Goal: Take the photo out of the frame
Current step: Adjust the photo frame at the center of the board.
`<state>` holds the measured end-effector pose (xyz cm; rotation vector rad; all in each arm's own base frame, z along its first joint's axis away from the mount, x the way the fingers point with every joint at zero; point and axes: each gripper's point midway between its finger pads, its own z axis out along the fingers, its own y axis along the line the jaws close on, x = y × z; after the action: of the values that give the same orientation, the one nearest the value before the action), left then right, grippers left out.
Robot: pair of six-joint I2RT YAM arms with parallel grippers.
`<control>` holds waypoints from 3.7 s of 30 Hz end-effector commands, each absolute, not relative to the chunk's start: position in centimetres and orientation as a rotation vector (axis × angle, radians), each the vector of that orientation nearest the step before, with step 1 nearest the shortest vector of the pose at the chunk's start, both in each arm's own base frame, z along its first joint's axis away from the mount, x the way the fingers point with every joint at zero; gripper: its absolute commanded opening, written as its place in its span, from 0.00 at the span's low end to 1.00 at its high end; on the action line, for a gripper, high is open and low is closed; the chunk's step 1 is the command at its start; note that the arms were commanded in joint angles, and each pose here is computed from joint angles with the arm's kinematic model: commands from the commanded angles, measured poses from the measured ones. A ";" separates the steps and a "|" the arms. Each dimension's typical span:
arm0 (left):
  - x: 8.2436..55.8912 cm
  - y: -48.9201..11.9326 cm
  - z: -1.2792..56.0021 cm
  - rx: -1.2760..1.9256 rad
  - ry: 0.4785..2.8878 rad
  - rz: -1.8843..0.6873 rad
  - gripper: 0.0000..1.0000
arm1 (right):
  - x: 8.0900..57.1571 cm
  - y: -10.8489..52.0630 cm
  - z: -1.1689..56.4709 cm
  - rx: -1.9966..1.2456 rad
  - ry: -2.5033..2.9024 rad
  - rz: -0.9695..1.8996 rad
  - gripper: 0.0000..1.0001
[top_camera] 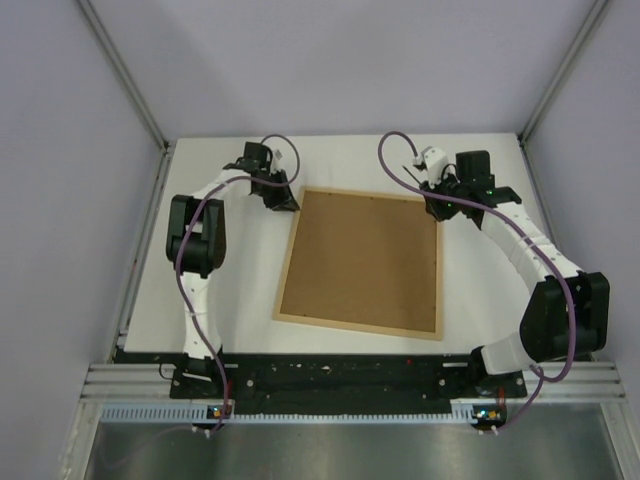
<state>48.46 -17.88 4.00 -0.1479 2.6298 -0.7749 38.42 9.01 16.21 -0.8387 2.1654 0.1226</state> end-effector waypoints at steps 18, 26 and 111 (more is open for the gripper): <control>56.3 -16.5 15.5 0.098 2.282 -0.675 0.74 | 39.2 8.8 17.1 -0.806 2.153 0.098 0.00; 57.9 -19.0 14.7 0.481 2.206 -0.502 0.98 | 39.1 8.5 17.3 -0.808 2.148 0.074 0.00; 52.5 -14.2 0.5 1.175 2.519 -0.058 0.00 | 37.9 5.7 26.0 -0.724 1.982 -0.039 0.00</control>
<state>56.03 -19.48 4.38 1.2395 2.2390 -0.1104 37.36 5.50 22.15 -0.7466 2.0829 -0.0319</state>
